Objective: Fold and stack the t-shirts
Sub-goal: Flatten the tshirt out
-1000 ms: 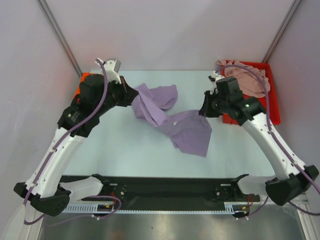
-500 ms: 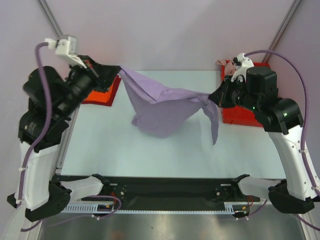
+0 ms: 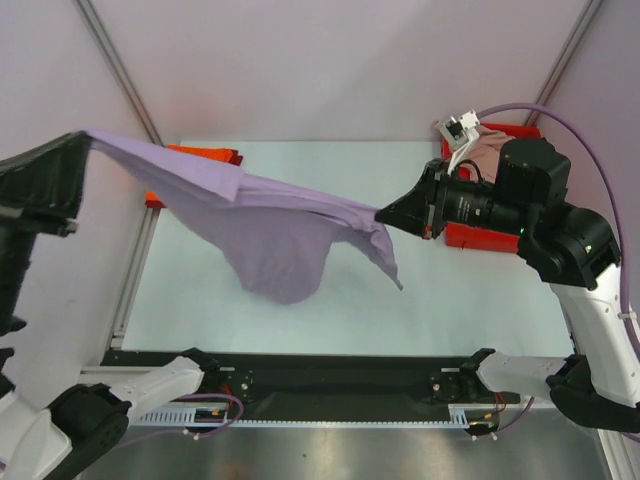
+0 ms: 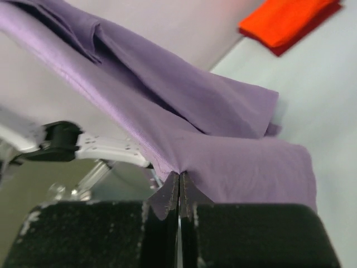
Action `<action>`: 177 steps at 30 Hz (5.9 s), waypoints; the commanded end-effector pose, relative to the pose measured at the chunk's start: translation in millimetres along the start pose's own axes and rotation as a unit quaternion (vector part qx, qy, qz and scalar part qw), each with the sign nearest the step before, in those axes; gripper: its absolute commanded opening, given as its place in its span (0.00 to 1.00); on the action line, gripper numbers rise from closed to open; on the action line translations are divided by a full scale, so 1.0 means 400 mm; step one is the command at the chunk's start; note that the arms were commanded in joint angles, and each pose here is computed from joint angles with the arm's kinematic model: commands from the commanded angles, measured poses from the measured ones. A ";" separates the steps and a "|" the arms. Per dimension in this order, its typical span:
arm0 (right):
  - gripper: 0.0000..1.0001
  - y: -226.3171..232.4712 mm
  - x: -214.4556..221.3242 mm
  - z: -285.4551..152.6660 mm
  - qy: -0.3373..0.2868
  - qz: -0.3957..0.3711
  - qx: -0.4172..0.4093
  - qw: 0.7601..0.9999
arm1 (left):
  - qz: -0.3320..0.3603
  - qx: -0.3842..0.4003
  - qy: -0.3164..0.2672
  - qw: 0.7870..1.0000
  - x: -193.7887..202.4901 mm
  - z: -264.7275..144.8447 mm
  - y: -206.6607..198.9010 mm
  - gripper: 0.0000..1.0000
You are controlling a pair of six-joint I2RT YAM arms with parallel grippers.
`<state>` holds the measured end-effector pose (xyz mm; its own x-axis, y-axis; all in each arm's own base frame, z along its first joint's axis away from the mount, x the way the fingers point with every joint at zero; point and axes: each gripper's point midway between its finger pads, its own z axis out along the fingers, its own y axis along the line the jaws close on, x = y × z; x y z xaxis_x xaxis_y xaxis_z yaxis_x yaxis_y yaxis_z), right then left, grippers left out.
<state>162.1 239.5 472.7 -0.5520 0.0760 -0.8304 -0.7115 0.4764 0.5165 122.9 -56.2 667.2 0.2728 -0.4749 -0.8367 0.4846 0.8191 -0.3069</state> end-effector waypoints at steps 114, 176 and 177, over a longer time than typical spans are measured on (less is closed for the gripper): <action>0.00 -0.142 0.171 0.128 0.041 0.241 0.016 0.970 | 0.142 0.163 0.116 0.969 0.681 0.645 -0.132 0.00; 0.62 -0.694 0.561 0.075 0.243 0.156 0.384 0.877 | -0.012 -0.398 0.649 0.649 1.468 -0.340 0.509 0.00; 0.62 -0.693 0.559 0.073 0.242 0.156 0.384 0.877 | -0.010 -0.406 0.648 0.644 1.474 -0.341 0.530 0.00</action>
<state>247.1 153.4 127.1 -0.9362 -0.0114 -0.3513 -0.1070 0.9613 0.2539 254.1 -126.2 54.3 -0.9295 -0.1911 -0.3154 -0.1938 0.9808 -0.0232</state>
